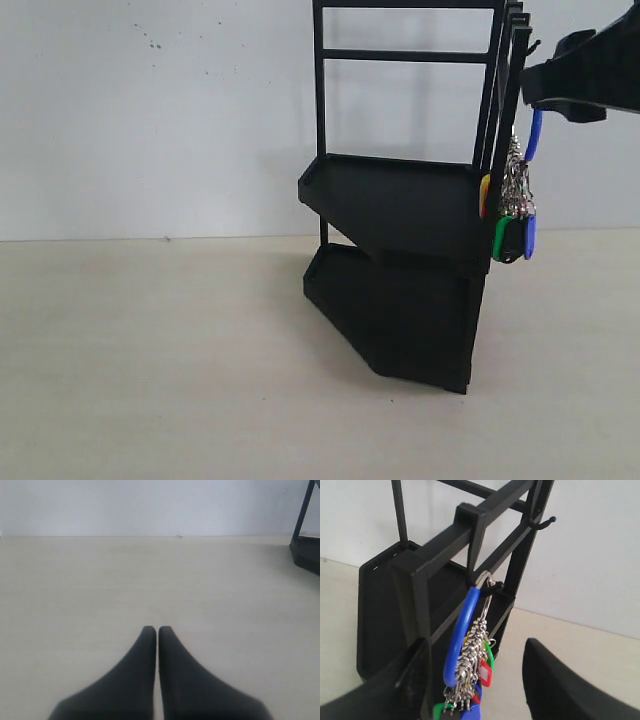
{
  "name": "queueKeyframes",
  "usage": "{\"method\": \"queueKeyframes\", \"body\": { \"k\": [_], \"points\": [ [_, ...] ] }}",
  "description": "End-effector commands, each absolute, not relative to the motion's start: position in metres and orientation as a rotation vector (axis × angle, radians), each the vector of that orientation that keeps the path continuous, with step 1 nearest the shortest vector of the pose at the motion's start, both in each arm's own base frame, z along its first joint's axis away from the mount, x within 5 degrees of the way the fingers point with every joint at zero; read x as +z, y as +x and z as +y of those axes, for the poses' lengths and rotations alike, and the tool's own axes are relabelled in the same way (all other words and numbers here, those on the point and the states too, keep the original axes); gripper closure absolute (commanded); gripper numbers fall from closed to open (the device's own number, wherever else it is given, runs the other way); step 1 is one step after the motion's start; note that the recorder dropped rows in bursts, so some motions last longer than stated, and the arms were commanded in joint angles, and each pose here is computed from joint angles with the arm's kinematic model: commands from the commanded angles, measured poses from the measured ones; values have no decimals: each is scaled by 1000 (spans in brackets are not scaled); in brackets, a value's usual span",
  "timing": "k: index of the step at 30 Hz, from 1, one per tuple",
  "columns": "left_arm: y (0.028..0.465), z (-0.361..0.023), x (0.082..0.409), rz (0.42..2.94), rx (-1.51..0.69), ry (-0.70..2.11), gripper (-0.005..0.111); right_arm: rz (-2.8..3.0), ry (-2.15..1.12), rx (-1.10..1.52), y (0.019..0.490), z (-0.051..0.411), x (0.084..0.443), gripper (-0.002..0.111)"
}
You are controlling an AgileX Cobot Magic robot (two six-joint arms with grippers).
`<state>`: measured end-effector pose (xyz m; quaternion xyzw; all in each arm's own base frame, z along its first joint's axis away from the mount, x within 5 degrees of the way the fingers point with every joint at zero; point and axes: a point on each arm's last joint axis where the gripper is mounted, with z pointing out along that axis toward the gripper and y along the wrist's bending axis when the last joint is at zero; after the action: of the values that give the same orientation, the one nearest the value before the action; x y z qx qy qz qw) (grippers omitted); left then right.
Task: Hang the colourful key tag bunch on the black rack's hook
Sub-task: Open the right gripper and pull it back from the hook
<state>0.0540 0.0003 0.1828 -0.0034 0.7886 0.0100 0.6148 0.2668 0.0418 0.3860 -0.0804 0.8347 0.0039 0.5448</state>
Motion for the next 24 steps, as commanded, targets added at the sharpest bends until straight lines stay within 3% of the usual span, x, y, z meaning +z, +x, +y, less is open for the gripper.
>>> {"method": "queueKeyframes", "body": {
  "k": [1, 12, 15, 19, 24],
  "points": [
    [54, 0, 185, 1798, 13, -26, 102, 1958, -172, 13, 247, 38, 401, 55],
    [54, 0, 185, 1798, 13, -26, 102, 2045, -145, -18, 201, 26, 414, 55],
    [54, 0, 185, 1798, 13, -26, 102, 2060, -136, -23, 187, 23, 417, 69],
    [54, 0, 185, 1798, 13, -26, 102, 2097, -124, -32, 168, 19, 420, 105],
    [54, 0, 185, 1798, 13, -26, 102, 2120, -107, -39, 142, 13, 424, 108]
  ]
}}
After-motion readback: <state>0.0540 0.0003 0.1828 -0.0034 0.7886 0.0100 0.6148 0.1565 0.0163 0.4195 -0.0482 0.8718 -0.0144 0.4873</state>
